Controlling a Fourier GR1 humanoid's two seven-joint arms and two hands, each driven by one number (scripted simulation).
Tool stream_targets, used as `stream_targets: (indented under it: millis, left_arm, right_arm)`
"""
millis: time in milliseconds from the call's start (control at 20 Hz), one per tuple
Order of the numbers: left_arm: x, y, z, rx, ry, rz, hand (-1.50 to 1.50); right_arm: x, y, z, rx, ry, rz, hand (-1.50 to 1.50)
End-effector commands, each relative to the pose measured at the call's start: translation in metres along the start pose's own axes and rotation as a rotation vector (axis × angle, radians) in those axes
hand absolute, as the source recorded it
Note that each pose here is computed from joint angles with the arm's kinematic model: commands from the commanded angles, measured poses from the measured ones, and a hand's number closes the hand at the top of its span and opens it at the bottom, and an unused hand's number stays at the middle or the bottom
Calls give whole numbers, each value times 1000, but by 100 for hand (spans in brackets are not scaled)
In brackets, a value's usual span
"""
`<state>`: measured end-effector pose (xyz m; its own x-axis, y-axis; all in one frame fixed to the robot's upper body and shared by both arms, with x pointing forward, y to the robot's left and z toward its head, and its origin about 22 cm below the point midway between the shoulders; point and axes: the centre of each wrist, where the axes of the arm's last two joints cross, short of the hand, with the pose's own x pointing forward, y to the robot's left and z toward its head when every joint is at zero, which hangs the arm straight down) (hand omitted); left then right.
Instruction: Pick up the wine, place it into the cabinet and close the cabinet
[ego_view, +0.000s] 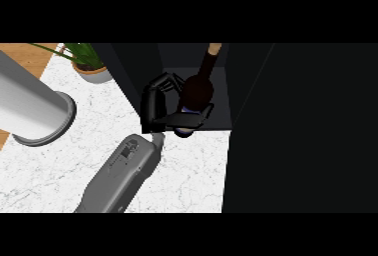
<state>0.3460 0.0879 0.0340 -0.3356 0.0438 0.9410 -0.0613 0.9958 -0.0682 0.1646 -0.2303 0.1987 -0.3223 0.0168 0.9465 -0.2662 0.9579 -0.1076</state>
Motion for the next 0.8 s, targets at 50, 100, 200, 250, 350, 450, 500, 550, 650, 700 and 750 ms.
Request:
stream_targets:
  millis: [50, 100, 200, 250, 350, 450, 500, 550, 650, 700, 750]
  left_arm:
    - [-21, 8, -9, 9, 27, 11, 150]
    - [-17, 7, -10, 12, 26, 4, 150]
    - [-5, 6, -16, -2, 53, 23, 150]
    - [-21, 8, -22, 12, 51, 39, 150]
    - [-9, -7, -27, 13, 59, -3, 150]
    - [-18, 4, -36, 10, 64, -25, 150]
    - [-26, -1, -23, 6, 76, -38, 150]
    - [-16, 19, -49, 0, 65, -26, 150]
    - [-10, -6, -47, 7, 79, -34, 150]
    - [-21, 1, -49, 21, 78, -19, 150]
    - [-17, -3, -51, 29, 80, -24, 150]
  right_arm:
    - [19, 2, 17, 21, -59, -43, -150]
    - [27, 12, 18, 31, -49, -48, -150]
    - [22, -1, 19, 33, -70, -39, -150]
    - [15, 4, 18, 48, -54, -53, -150]
    - [15, 4, 19, 20, -53, -58, -150]
    - [24, 4, 8, 23, -48, -44, -150]
    - [19, 6, 20, 41, -65, -64, -150]
    - [8, -3, 9, 14, -67, -56, -150]
    - [16, 3, 19, 40, -61, -76, -150]
    - [22, 1, 9, 58, -55, -55, -150]
    - [24, 9, 23, 34, -65, -52, -150]
